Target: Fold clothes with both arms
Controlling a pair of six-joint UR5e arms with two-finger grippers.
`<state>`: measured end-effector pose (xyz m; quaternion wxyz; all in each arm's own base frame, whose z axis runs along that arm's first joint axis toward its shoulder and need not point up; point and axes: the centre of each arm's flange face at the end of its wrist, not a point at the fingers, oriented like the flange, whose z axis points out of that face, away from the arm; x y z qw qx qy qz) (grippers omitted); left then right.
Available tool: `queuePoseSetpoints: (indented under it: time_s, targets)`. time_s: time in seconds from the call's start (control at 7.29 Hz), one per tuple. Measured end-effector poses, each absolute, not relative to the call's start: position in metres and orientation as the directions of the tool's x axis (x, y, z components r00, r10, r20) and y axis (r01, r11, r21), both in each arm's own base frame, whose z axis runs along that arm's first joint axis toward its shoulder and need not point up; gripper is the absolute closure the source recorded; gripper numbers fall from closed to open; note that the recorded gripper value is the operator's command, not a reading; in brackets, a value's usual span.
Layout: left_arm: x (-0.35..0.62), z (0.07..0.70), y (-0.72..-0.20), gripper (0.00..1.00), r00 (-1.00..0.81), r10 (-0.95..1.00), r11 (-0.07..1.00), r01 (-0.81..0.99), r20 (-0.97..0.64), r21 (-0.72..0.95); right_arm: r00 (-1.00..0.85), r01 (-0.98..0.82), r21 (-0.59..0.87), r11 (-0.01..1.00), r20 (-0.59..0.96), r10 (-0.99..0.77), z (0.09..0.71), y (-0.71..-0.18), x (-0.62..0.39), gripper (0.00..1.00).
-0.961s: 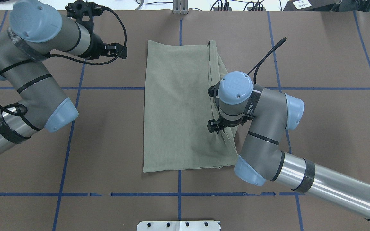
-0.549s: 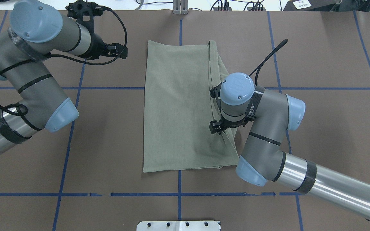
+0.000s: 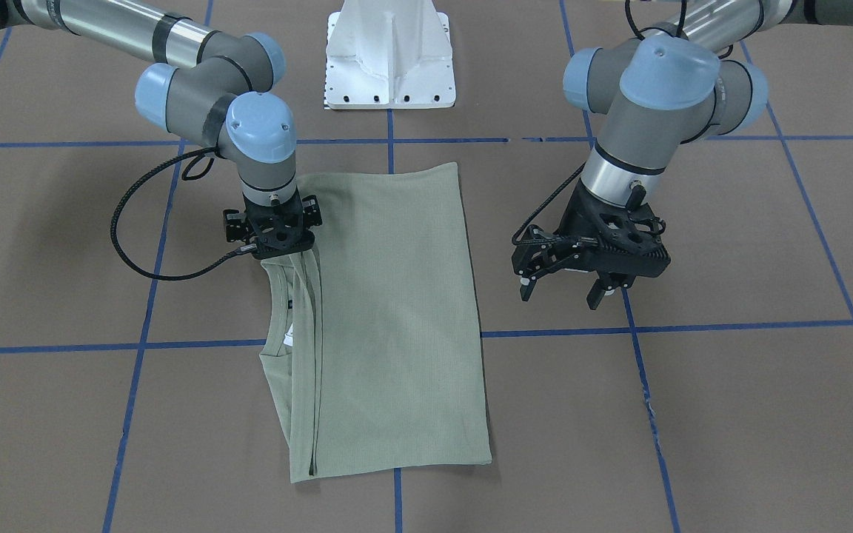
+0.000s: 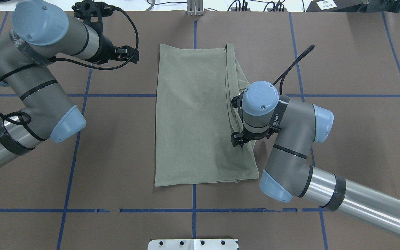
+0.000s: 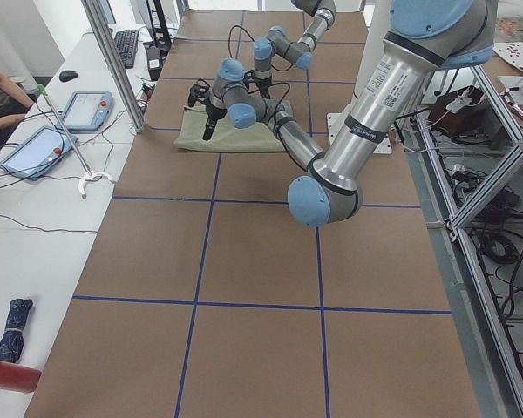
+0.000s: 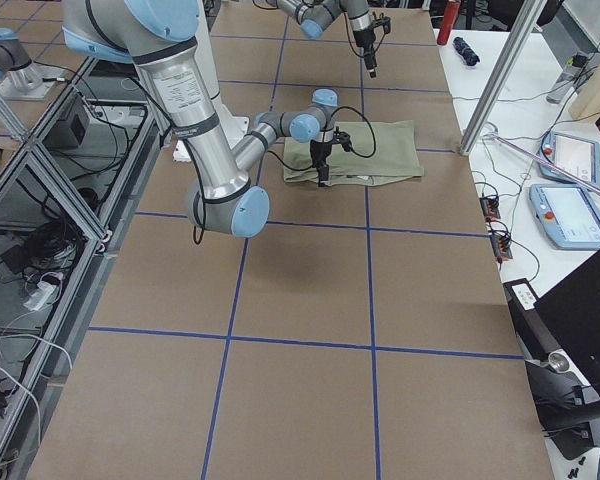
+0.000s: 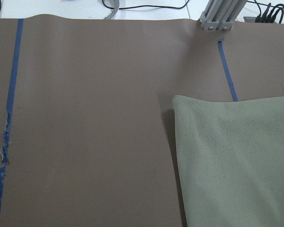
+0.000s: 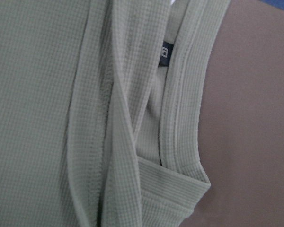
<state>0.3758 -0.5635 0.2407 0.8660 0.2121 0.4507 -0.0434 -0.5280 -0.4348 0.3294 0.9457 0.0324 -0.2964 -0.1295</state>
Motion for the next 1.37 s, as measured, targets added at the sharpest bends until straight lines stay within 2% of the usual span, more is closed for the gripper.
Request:
queuePoseSetpoints:
  time_s: [0.55, 0.96, 1.37]
  targets:
    - [0.376, 0.233, -0.563, 0.0, 0.584, 0.121, 0.904, 0.268, -0.803, 0.332, 0.806, 0.211, 0.129, 0.969, 0.538, -0.247, 0.364, -0.435, -0.479, 0.0]
    - [0.374, 0.227, -0.558, 0.0, 0.567, 0.134, 0.911, 0.253, -0.813, 0.327, 0.772, 0.171, 0.153, 0.973, 0.593, -0.229, 0.327, -0.461, -0.451, 0.0]
    - [0.364, 0.211, -0.548, 0.0, 0.542, 0.157, 0.902, 0.262, -0.826, 0.343, 0.768, 0.172, 0.179, 0.969, 0.591, -0.246, 0.291, -0.523, -0.491, 0.0]
